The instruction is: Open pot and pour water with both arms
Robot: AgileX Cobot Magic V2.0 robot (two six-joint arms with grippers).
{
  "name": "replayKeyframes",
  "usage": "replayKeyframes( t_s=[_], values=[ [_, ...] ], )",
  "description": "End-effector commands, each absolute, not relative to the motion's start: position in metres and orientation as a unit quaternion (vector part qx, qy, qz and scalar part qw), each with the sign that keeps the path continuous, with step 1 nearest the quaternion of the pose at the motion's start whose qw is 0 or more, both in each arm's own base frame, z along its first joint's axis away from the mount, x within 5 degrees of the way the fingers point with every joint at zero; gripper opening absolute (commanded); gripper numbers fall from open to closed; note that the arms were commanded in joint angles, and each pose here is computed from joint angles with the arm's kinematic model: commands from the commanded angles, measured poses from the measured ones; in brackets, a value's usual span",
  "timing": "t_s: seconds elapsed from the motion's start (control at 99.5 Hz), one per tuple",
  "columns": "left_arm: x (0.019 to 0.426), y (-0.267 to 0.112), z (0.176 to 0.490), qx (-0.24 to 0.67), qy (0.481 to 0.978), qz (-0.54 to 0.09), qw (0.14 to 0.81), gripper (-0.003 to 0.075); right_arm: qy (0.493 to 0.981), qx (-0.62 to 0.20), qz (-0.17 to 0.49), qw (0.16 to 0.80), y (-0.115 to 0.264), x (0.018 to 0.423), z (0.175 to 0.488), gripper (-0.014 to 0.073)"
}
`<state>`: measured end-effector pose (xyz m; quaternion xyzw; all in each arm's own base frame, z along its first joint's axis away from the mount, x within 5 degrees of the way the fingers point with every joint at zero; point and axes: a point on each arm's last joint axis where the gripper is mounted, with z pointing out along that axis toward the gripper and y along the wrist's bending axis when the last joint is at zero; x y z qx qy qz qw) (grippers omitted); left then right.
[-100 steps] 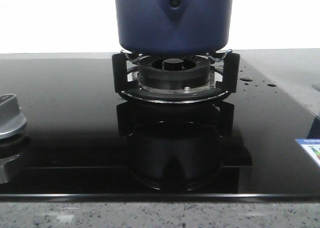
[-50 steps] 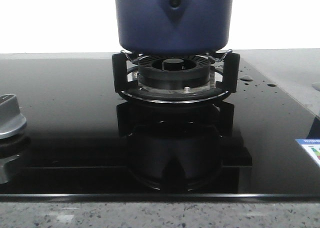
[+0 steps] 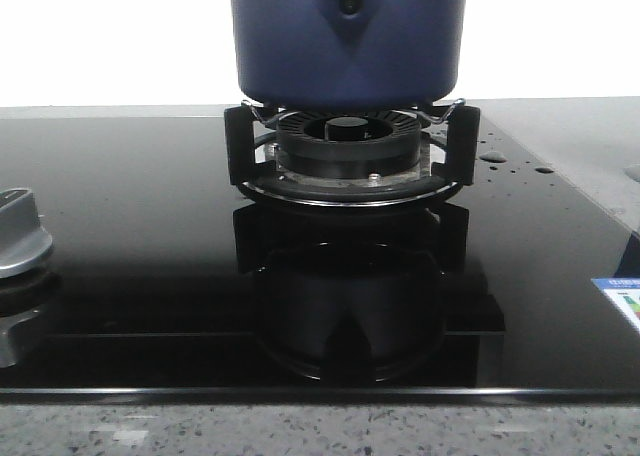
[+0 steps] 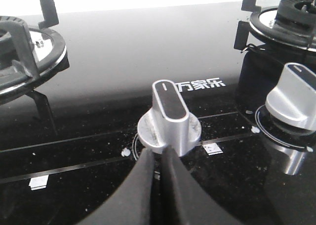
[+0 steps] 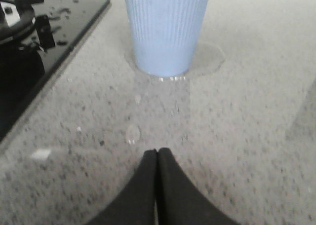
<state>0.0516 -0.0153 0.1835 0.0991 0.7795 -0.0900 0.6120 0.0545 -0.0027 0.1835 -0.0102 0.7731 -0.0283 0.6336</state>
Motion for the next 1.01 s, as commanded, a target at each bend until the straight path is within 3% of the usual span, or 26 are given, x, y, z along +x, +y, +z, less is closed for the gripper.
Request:
replayKeyframes(
  t_s=[0.0,0.111,0.231,0.362,0.442,0.553,0.995],
  values=[
    [0.052,-0.015,0.177,0.084,0.759,-0.103,0.637,-0.002,0.706,-0.001,-0.011,0.708,-0.001,0.056,0.194,-0.0071],
    [0.053,-0.017,0.188,0.025,0.724,-0.169,0.668,-0.002,0.628,0.099,0.096,0.766,-0.002,0.054,0.212,-0.0071],
    [0.054,-0.012,0.202,-0.108,0.66,-0.282,0.688,-0.002,0.556,0.199,0.175,0.788,-0.01,0.051,0.222,-0.0071],
    [0.055,-0.005,0.209,-0.216,0.611,-0.359,0.672,-0.002,0.547,0.213,0.197,0.785,-0.01,0.049,0.232,-0.0071],
    [0.055,-0.002,0.21,-0.253,0.592,-0.381,0.663,-0.002,0.561,0.204,0.207,0.775,-0.007,0.048,0.24,-0.0071],
    [0.053,-0.006,0.215,-0.237,0.601,-0.391,0.656,-0.002,0.573,0.189,0.221,0.766,-0.003,0.044,0.256,-0.0071],
    [0.062,-0.045,0.267,0.003,0.788,-0.332,0.519,-0.002,0.798,0.108,0.253,0.536,0.027,0.049,0.296,-0.0071]
  ],
)
